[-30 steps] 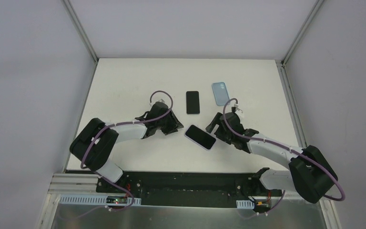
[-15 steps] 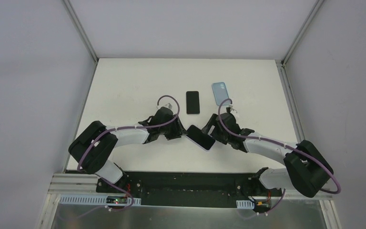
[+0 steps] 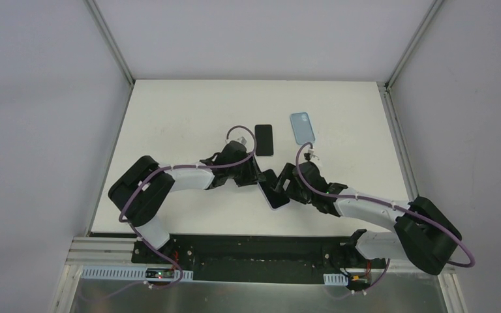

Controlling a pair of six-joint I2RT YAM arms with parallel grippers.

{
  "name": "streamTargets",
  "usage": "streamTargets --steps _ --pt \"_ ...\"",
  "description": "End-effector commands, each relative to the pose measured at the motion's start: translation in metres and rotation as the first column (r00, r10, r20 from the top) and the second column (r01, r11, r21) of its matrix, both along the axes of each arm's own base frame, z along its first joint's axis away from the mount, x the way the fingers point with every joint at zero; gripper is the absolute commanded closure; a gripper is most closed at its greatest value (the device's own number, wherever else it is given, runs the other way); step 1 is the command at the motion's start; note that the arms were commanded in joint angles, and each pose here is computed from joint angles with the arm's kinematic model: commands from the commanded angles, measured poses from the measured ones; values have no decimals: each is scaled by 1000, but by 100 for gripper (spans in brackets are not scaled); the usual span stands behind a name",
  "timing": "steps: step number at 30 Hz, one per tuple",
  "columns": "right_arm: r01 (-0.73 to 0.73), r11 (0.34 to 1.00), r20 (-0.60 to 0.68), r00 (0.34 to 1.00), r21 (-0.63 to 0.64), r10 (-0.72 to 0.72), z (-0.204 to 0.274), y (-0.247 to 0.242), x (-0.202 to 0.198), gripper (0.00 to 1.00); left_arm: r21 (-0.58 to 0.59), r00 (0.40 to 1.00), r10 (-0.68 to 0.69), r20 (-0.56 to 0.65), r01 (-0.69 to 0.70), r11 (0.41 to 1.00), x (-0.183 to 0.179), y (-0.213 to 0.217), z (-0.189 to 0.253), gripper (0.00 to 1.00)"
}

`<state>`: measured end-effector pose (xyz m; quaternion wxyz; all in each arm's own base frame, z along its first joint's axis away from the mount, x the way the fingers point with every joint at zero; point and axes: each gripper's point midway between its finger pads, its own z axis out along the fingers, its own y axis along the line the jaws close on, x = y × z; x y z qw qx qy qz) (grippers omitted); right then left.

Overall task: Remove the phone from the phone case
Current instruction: Move the phone to the center of the board.

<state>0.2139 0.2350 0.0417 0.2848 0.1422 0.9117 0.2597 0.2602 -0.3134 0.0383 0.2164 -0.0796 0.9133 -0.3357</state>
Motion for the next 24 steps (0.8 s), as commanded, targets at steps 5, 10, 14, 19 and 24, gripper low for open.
streamTargets --steps 5,10,14,19,24 --pt "4 998 31 1000 -60 -2 11 -17 -7 16 48 997 2 82 -6 999 4 11 12 55" --pt "37 993 70 997 -108 -30 18 -30 -1 12 57 992 48 118 -55 997 2 29 18 53" --pt "55 993 70 996 -108 -47 17 -33 0 11 54 991 58 118 -65 996 0 34 19 52" --pt "71 991 89 994 -113 -61 21 -37 2 11 38 992 103 71 -106 994 2 48 12 48" --pt "112 986 96 990 -124 -101 17 -47 7 9 40 988 128 88 -132 990 3 59 14 45"
